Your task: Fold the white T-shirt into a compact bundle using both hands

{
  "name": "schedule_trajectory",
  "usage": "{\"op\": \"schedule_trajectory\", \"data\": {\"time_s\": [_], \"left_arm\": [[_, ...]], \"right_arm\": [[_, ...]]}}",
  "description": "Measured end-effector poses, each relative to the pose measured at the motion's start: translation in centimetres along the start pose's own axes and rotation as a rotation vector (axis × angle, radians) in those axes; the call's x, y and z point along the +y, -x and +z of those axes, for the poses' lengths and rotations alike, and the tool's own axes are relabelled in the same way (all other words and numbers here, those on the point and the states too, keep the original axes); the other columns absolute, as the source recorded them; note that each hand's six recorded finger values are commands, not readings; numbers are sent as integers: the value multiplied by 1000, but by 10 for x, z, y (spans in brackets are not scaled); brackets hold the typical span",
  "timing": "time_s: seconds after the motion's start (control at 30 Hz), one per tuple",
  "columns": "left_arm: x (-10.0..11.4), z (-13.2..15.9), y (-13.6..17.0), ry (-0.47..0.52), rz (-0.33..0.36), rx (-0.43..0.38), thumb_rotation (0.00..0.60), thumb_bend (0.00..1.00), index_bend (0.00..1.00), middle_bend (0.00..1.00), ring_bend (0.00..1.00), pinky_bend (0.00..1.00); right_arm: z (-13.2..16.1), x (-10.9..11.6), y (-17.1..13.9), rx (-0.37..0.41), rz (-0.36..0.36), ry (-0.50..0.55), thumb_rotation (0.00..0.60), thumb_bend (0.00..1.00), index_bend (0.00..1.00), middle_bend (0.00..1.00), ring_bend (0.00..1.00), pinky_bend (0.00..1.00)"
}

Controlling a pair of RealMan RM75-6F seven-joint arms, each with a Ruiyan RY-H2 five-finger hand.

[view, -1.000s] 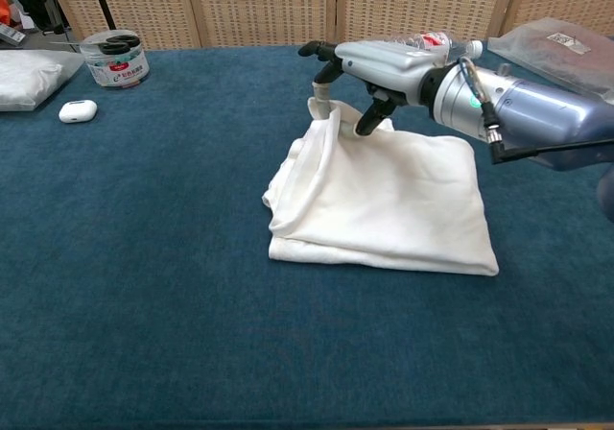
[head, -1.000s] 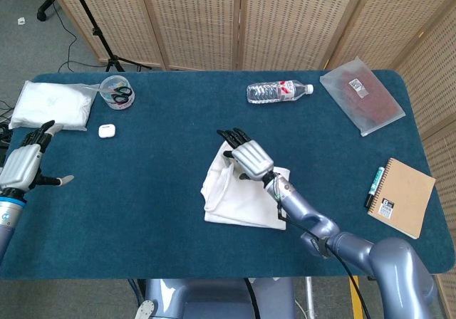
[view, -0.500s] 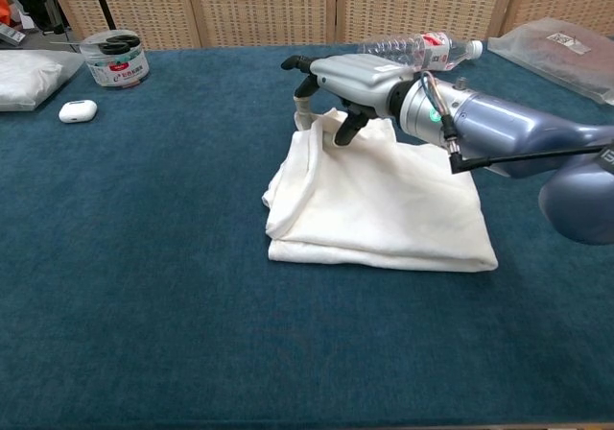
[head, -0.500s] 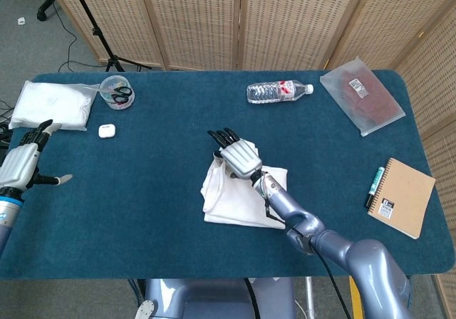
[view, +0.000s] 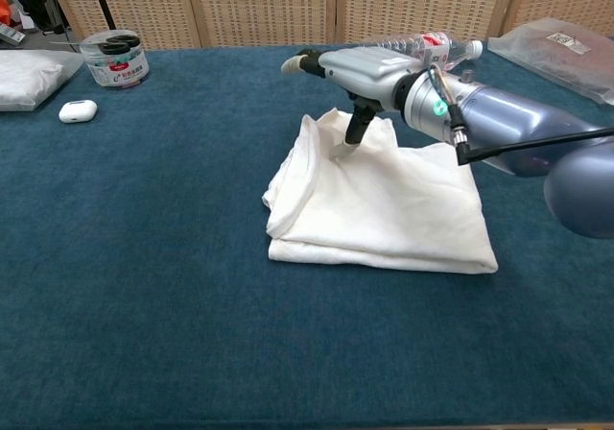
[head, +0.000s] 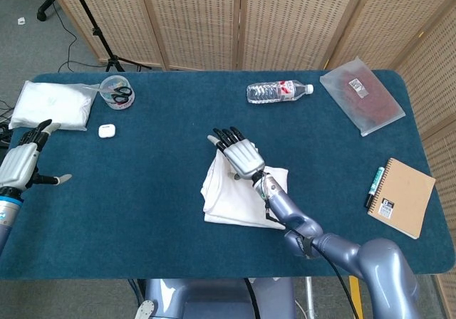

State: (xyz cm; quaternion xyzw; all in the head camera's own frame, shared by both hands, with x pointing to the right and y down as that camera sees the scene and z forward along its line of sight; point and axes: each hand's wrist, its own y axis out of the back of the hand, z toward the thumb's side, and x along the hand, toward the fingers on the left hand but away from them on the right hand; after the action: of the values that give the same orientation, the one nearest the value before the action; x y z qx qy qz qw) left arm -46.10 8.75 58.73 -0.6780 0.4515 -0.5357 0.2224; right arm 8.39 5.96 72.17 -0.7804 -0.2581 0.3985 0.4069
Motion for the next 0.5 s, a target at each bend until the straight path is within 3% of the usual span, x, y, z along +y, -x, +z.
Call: {"op": "schedule_trajectory", "data": {"time_s": [0.2,0.37,0.5], "left_arm": [[-2,2,1,-3,-4,-6,600,0,0,0,0,0],[-3,3,1,-4,-8,-9,600,0,0,0,0,0],[-1,0,5,0,-6,5,600,0,0,0,0,0]], "right_arm": [[1,16,-23,31,10,102,600,442,0,0,0,0],[-11,20,-54,83,73,180,600,571,0,0,0,0],[-19,12,-84,134,134,177,600,683,27,0,0,0]]}}
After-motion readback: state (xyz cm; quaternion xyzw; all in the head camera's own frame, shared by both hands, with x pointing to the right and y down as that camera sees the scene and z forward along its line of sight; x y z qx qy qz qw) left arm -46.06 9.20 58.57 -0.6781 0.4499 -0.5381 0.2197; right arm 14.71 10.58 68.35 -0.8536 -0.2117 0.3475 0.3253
